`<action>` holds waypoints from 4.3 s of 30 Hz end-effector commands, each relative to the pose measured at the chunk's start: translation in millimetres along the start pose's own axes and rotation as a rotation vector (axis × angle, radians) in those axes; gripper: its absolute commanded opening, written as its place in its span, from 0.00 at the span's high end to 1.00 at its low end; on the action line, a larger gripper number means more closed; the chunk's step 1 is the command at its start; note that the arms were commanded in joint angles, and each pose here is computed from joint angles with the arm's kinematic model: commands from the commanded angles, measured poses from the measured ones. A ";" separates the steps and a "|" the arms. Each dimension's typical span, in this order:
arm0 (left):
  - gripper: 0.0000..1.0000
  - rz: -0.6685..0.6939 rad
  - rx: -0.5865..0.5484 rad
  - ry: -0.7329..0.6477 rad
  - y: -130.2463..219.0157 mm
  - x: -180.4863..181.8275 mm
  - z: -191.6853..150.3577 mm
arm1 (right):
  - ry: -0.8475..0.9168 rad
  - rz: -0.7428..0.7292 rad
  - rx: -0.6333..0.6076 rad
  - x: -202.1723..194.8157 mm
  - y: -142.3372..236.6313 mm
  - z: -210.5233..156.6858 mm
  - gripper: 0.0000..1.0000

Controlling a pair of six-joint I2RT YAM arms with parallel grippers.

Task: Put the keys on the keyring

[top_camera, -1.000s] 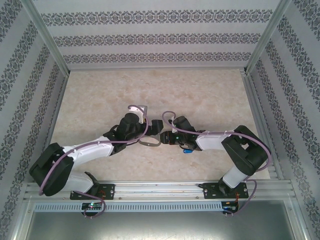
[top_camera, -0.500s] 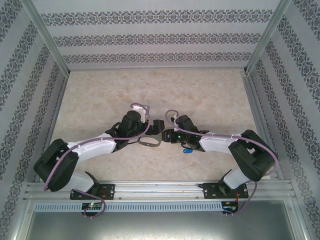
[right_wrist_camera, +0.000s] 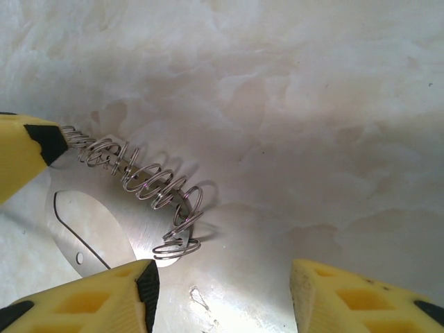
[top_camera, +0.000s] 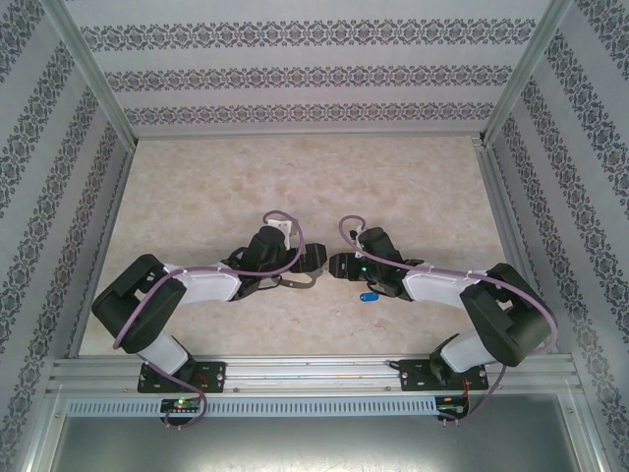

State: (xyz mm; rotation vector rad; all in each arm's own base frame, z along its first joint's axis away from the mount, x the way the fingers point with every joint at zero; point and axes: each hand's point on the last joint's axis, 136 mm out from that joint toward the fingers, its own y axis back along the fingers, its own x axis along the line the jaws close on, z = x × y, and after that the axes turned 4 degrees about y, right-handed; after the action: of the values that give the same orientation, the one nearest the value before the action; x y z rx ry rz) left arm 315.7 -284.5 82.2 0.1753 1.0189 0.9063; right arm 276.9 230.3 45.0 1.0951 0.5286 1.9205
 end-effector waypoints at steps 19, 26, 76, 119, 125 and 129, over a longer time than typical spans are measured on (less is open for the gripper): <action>0.00 0.002 -0.101 -0.159 14.2 -38.9 58.8 | 0.123 0.090 0.080 33.1 -28.8 -9.8 0.40; 0.00 0.017 -0.147 -0.179 36.8 -39.8 71.8 | 0.125 0.093 0.092 36.1 -39.8 -10.1 0.43; 0.00 0.009 -0.250 -0.158 85.2 -30.2 91.1 | 0.197 -0.035 0.140 24.7 -50.5 -15.0 0.75; 0.00 -0.015 -0.253 -0.158 91.7 -36.4 93.4 | 0.198 -0.042 0.139 22.6 -42.0 -17.5 0.78; 0.00 -0.015 -0.253 -0.160 92.1 -36.2 93.2 | 0.200 -0.034 0.138 25.9 -44.7 -14.6 0.83; 0.00 -0.015 -0.257 -0.160 93.1 -36.3 93.4 | 0.203 -0.032 0.137 26.7 -45.3 -13.2 0.99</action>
State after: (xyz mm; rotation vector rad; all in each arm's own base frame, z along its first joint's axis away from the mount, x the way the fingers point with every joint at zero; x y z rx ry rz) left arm 331.3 -233.0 205.2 0.0189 0.7576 0.9779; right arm 278.1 273.8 18.9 0.9925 0.7798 1.9908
